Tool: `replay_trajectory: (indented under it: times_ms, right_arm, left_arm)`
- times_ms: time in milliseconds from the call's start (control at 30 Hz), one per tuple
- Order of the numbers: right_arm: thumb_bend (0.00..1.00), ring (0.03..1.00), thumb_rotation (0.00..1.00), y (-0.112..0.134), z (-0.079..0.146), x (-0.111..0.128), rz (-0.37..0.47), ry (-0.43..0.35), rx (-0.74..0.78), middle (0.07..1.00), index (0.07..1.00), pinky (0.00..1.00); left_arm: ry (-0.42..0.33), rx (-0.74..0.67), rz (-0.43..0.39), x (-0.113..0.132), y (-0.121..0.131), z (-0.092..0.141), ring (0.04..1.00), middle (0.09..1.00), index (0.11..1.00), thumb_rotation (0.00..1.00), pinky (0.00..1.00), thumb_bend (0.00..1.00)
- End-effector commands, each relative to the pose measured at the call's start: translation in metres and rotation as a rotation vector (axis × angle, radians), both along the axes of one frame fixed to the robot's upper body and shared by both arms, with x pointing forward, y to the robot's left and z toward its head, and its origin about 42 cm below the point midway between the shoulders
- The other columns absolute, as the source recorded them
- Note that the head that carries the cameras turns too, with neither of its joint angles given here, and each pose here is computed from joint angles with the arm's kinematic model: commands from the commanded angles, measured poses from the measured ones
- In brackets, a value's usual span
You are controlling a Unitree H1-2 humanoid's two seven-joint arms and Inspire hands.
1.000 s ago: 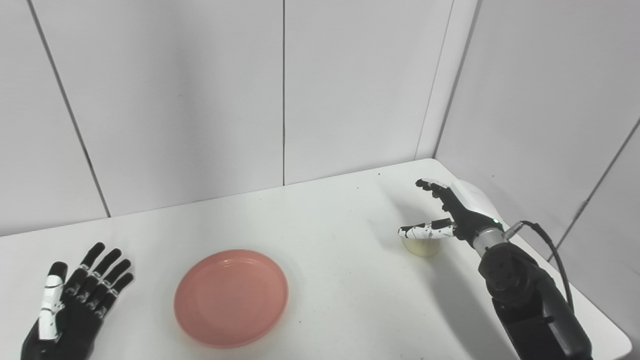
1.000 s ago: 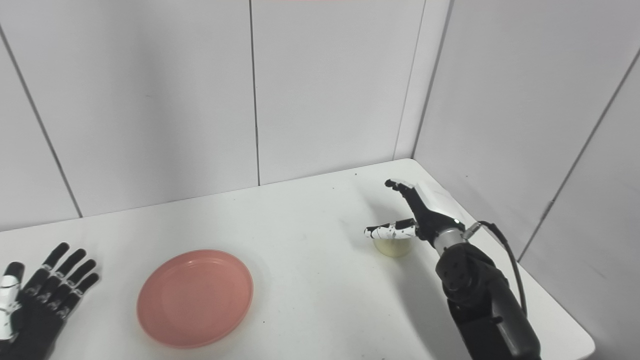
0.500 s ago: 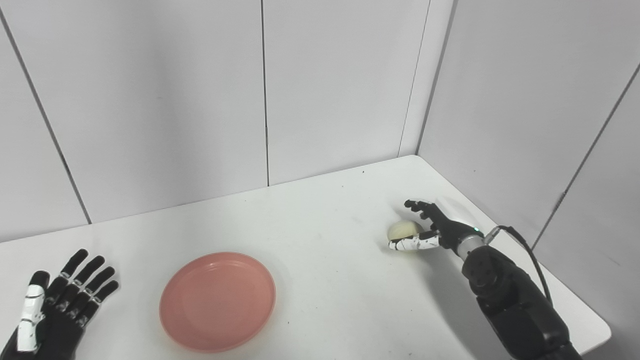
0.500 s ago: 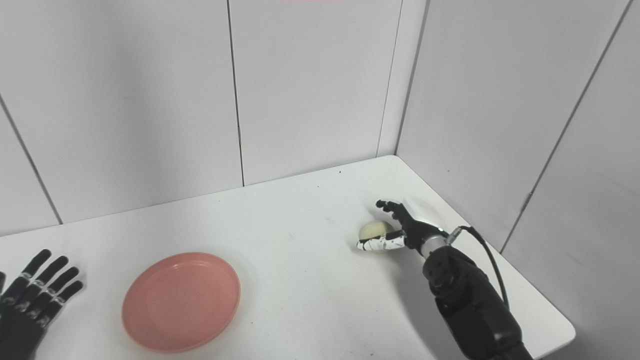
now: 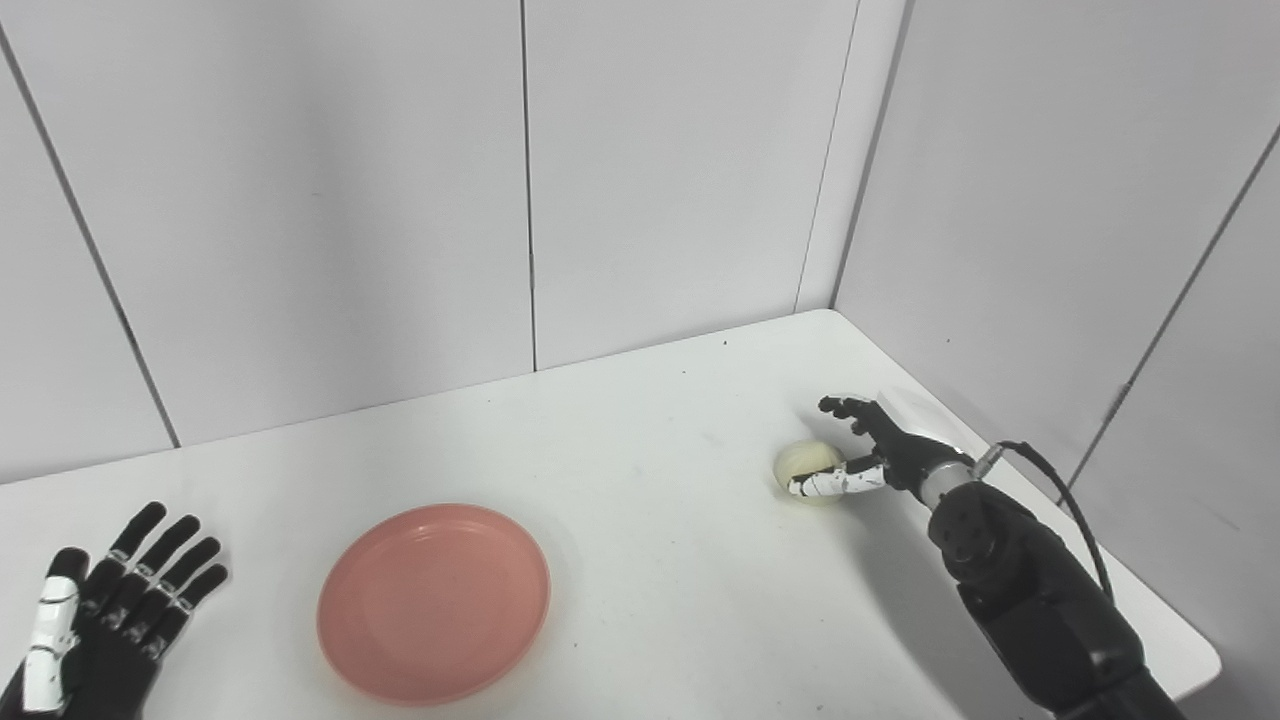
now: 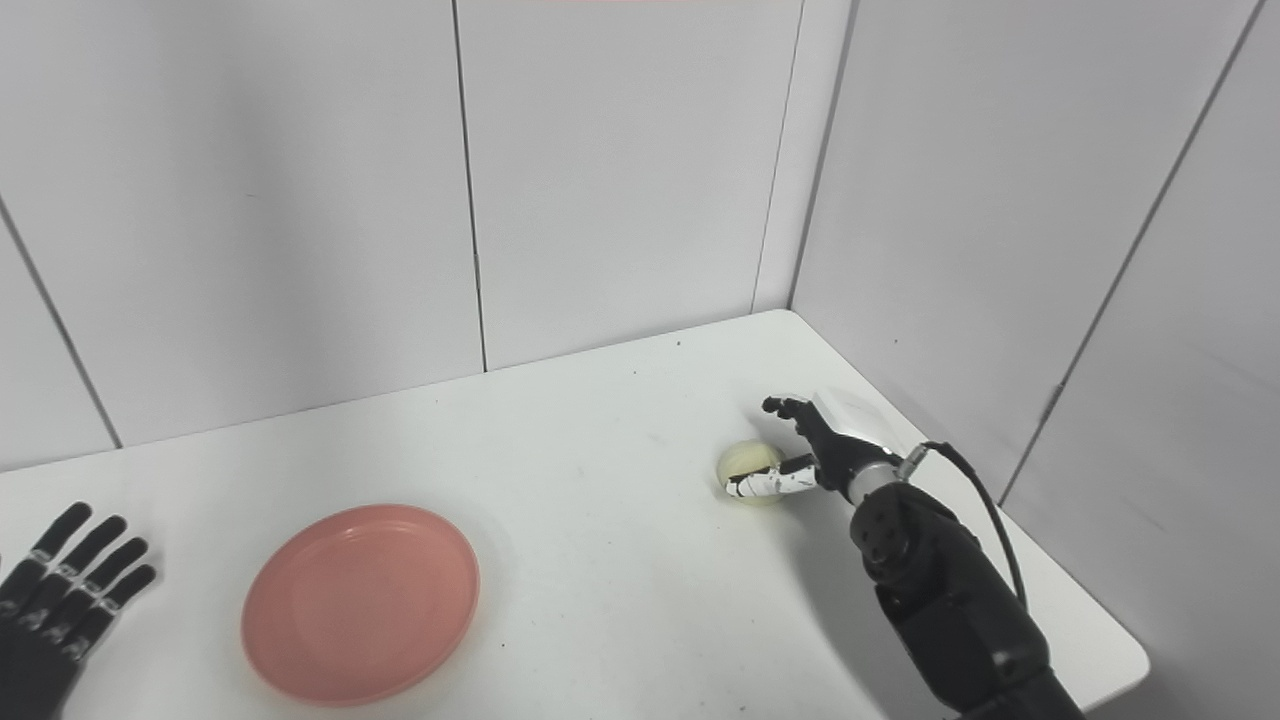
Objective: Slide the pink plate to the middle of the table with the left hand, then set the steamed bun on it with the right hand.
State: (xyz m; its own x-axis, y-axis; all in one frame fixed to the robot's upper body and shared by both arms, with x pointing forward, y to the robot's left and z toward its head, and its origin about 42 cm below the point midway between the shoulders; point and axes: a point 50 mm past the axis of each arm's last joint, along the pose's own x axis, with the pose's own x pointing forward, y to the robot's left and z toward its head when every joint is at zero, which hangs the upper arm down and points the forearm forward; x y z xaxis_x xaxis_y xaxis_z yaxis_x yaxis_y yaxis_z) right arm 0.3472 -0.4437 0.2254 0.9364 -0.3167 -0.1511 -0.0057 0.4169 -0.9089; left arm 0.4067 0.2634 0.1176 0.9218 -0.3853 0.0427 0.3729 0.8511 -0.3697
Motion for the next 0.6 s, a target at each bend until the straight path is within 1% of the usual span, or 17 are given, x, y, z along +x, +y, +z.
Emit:
replay_trajectory:
  times_ms: [0,133,167,333,400,433,500,567]
  right_arm:
    - [1.00,0.849,0.46,-0.005,0.028,0.009,-0.001,-0.048,-0.056,0.871,0.837,0.73]
    - [1.00,0.862,0.47,-0.004,0.029,0.011,0.012,-0.031,-0.093,0.875,0.831,0.75]
    - [1.00,0.869,0.47,-0.005,0.029,0.012,0.013,-0.028,-0.101,0.874,0.825,0.77]
    - [1.00,0.879,0.49,-0.005,0.029,0.015,0.017,0.004,-0.155,0.875,0.814,0.80]
    - [1.00,0.874,0.49,-0.005,0.029,0.015,0.020,0.009,-0.148,0.873,0.807,0.79]
    - [1.00,0.852,0.45,-0.004,0.029,0.016,0.021,0.009,-0.139,0.858,0.808,0.75]
    - [1.00,0.845,0.42,-0.003,0.029,0.017,0.022,0.014,-0.122,0.855,0.813,0.75]
    - [1.00,0.838,0.39,0.003,0.030,0.020,0.031,0.027,-0.140,0.851,0.819,0.75]
  left_arm:
    - [0.234,0.039,0.032,-0.029,0.016,-0.045,0.860,0.887,0.900,0.83,0.86,0.67]
    - [0.234,0.037,0.031,-0.029,0.015,-0.042,0.858,0.885,0.899,0.82,0.86,0.68]
    - [0.234,0.037,0.030,-0.030,0.015,-0.041,0.857,0.885,0.898,0.82,0.85,0.68]
    - [0.234,0.035,0.032,-0.031,0.015,-0.037,0.853,0.880,0.893,0.81,0.84,0.68]
    - [0.231,0.037,0.030,-0.032,0.016,-0.036,0.859,0.886,0.899,0.82,0.85,0.67]
    - [0.231,0.038,0.030,-0.032,0.016,-0.036,0.856,0.883,0.895,0.82,0.85,0.68]
    - [0.234,0.039,0.032,-0.033,0.016,-0.035,0.853,0.880,0.892,0.81,0.84,0.68]
    - [0.231,0.037,0.025,-0.034,0.017,-0.034,0.854,0.881,0.893,0.82,0.84,0.68]
